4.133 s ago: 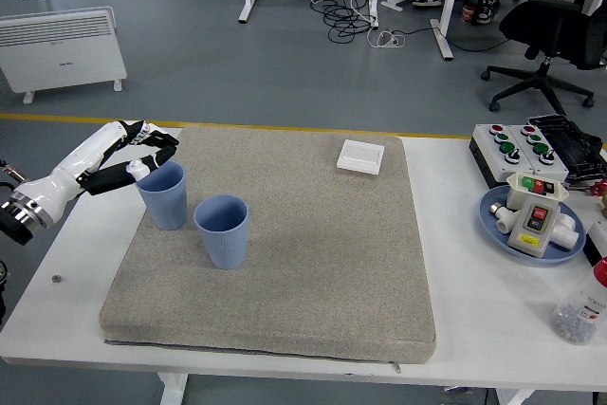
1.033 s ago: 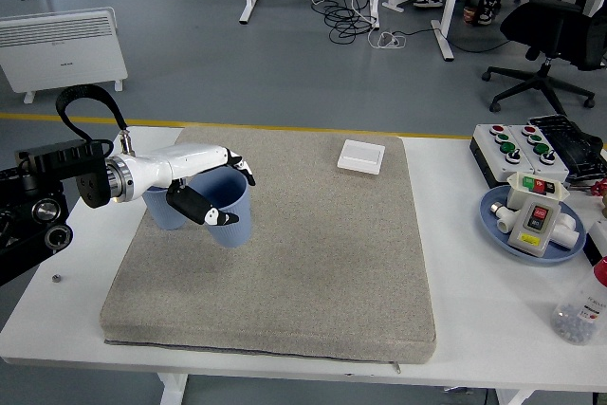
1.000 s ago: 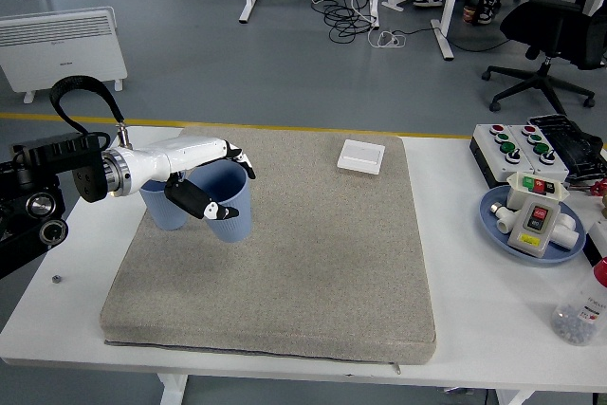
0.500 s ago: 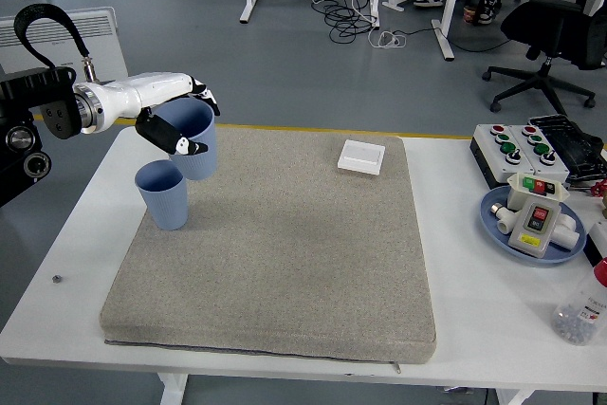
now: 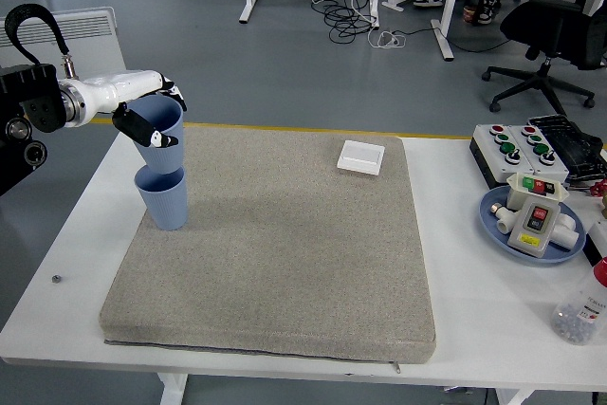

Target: Push cup pick cup insert cup

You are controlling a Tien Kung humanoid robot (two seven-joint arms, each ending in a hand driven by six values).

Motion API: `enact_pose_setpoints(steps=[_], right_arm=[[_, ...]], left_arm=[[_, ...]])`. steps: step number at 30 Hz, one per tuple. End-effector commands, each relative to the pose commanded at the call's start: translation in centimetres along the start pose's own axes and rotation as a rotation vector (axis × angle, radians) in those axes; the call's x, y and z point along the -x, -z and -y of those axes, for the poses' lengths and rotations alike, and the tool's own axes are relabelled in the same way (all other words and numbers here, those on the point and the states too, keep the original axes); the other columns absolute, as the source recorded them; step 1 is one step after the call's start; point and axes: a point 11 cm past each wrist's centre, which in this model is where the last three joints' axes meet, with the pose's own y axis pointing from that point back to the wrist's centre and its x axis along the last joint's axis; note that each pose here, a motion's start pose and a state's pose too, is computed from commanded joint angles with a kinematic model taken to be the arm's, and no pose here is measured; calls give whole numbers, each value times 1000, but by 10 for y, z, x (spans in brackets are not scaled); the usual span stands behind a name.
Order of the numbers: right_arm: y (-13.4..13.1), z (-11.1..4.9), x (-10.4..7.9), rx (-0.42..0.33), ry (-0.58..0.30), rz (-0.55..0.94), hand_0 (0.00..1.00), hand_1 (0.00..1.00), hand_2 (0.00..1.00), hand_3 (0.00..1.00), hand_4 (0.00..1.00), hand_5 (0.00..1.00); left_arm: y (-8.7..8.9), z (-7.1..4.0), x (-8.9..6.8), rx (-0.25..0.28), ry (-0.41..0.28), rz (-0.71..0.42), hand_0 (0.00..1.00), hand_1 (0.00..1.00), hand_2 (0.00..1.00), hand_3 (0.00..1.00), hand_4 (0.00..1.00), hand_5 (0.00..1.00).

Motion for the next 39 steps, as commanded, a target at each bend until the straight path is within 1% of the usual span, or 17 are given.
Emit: enact_pose_setpoints(steps=[14,21,26,27,32,33,38,39], right_arm=[[-2,1,-1,3,-2,-2,679,597,604,589,132,544],[-3,1,-2,6,-4,-5,680,597,605,589,133,546],[-4,1,-2,6,-4,-6,680,597,605,589,133,546],[-4,1,-2,6,-4,-6,680,596,606,588,132,546],[-3,1,-1,4,-3,-6,680,596,606,588,132,546],[-2,1,-1,2,-3,-8,679,596,605,589,133,545],[-1,0,0,1,-2,-9,679,596,605,589,133,545],[-1,0,0,1,-2,-9,679,596,604,589,133,545]], left_arm=[[15,8,19,-37,42,-9,559,576,609,500,339,2],[22,10,20,-50,38,-33,562,585,615,503,348,2],[25,13,21,-48,32,-64,562,585,615,503,348,2],[27,13,21,-49,31,-73,554,599,650,525,445,2],[28,13,22,-36,28,-105,554,599,650,525,445,2],[28,14,22,-37,29,-110,495,594,684,556,601,55],[30,15,24,-40,31,-115,495,594,684,556,601,55],[31,15,25,-41,31,-117,500,633,715,559,753,212]])
